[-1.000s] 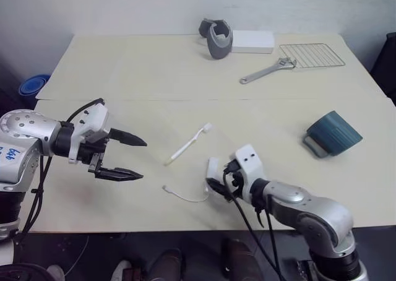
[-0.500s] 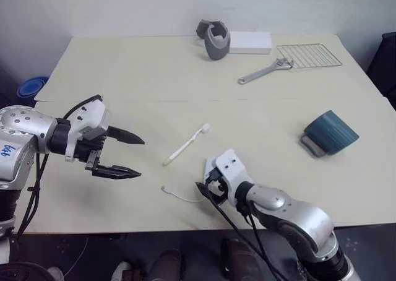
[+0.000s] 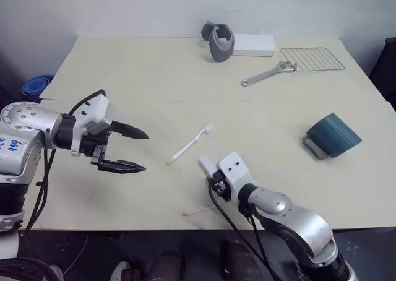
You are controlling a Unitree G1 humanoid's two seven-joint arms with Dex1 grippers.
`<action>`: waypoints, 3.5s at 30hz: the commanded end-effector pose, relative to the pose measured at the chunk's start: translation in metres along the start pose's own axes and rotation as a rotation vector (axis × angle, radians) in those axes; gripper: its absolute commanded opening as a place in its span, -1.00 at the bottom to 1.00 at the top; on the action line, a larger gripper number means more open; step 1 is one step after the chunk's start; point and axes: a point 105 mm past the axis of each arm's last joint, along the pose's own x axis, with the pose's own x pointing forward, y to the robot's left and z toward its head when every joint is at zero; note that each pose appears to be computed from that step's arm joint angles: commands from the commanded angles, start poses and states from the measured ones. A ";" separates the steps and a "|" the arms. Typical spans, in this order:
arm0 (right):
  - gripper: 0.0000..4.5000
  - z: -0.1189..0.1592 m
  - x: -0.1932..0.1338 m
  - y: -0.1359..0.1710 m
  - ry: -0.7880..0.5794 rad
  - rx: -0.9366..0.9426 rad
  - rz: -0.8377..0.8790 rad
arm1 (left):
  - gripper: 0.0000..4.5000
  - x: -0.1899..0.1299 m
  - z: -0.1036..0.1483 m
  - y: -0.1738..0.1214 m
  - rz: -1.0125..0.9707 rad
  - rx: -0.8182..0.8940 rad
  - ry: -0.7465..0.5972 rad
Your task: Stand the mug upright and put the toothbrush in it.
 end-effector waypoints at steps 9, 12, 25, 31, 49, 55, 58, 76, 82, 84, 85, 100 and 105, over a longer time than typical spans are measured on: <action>-0.54 -0.036 -0.011 -0.029 0.132 0.052 -0.092 | 1.00 0.013 0.011 0.002 -0.024 0.042 -0.069; -0.54 -0.030 -0.020 -0.042 0.104 0.087 -0.130 | 1.00 0.017 0.016 0.003 -0.036 0.040 -0.105; -0.54 -0.026 -0.201 -0.254 0.020 0.265 -0.909 | 1.00 0.078 0.051 -0.010 -0.165 0.091 -0.344; -0.54 -0.043 -0.215 -0.293 -0.064 0.367 -0.999 | 1.00 0.092 0.060 -0.011 -0.202 0.124 -0.372; 0.91 0.001 -0.186 -0.263 -0.060 0.016 -0.816 | 1.00 0.081 0.055 -0.008 -0.152 0.130 -0.330; 0.23 0.016 -0.144 -0.209 0.012 -0.050 -0.561 | 1.00 0.078 0.055 -0.004 -0.126 0.127 -0.332; 0.23 0.008 -0.123 -0.196 0.065 -0.047 -0.495 | 1.00 0.080 0.056 -0.003 -0.127 0.133 -0.330; 0.23 -0.021 -0.063 -0.236 0.196 -0.030 -0.455 | 1.00 0.083 0.060 -0.003 -0.093 0.145 -0.347; -0.30 -0.025 -0.056 -0.241 0.189 0.007 -0.429 | 1.00 0.079 0.060 0.000 -0.071 0.148 -0.345; -0.60 -0.024 -0.056 -0.241 0.177 0.019 -0.421 | 1.00 0.078 0.059 0.000 -0.067 0.147 -0.341; -0.73 -0.023 -0.055 -0.241 0.172 0.027 -0.418 | 1.00 0.078 0.059 0.000 -0.066 0.147 -0.340; -1.00 0.084 -0.009 -0.122 -0.508 0.122 0.001 | 1.00 0.028 0.024 0.020 0.184 -0.002 -0.270; -1.00 0.108 0.014 -0.060 -0.725 0.202 0.152 | 1.00 0.007 0.021 0.026 0.265 -0.016 -0.236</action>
